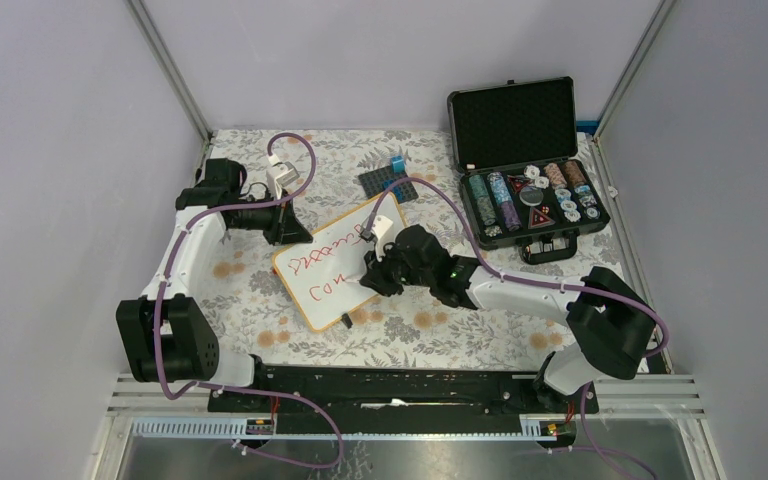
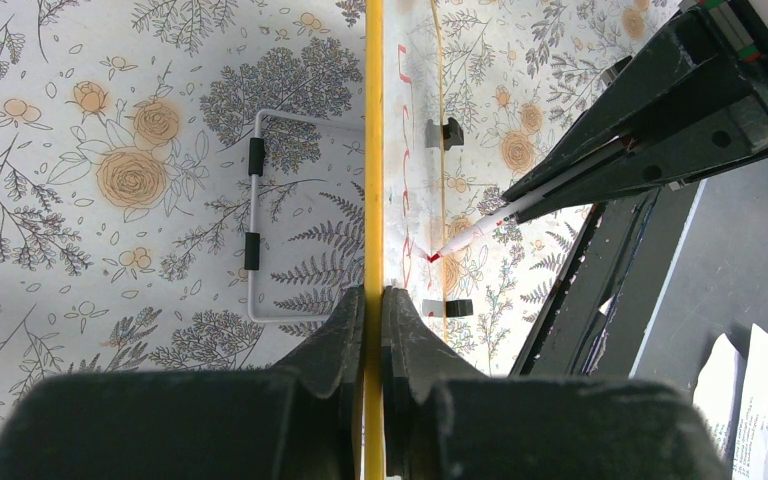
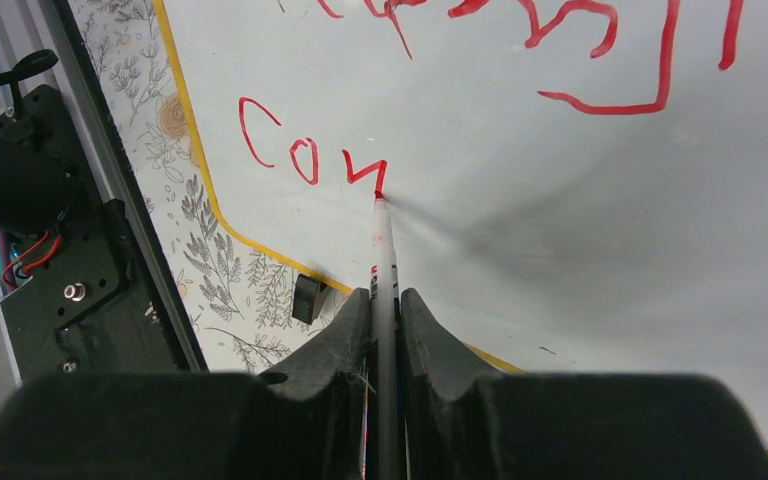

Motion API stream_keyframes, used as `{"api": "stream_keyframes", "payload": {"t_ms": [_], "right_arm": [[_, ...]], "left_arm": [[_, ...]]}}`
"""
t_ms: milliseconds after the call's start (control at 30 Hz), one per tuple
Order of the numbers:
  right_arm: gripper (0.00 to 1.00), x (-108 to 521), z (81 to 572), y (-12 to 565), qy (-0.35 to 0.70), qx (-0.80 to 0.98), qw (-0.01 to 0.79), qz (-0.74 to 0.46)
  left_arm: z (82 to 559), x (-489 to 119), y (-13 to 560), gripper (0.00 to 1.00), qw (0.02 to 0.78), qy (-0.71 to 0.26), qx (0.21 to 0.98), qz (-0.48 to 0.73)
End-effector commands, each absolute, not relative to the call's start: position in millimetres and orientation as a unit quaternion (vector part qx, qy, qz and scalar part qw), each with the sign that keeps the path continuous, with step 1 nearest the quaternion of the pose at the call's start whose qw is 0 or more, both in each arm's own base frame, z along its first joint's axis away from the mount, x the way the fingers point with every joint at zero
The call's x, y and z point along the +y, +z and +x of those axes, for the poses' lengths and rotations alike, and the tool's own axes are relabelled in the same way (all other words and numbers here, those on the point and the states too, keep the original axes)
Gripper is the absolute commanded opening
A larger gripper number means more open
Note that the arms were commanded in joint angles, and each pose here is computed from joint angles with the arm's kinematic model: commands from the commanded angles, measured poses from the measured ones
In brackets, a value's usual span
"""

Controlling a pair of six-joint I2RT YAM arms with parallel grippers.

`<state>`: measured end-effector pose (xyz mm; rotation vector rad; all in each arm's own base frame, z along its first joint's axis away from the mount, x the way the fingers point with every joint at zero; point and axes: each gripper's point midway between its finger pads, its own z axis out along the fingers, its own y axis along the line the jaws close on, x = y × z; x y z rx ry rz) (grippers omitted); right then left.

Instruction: Write a sentence on the whiteboard

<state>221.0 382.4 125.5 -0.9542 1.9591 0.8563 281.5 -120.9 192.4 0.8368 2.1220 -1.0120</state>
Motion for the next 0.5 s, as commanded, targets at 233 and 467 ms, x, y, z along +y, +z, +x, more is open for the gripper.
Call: {"api": "stream_keyframes", "payload": {"t_ms": [233, 467], "right_arm": [[0.00, 382, 238, 146, 0.331, 0.761, 0.424, -0.362], [0.00, 389, 247, 160, 0.330, 0.755, 0.440, -0.357]], "left_arm": [[278, -125, 195, 0.00, 0.326, -0.380, 0.797, 0.338], [278, -124, 195, 0.00, 0.327, -0.378, 0.798, 0.338]]}}
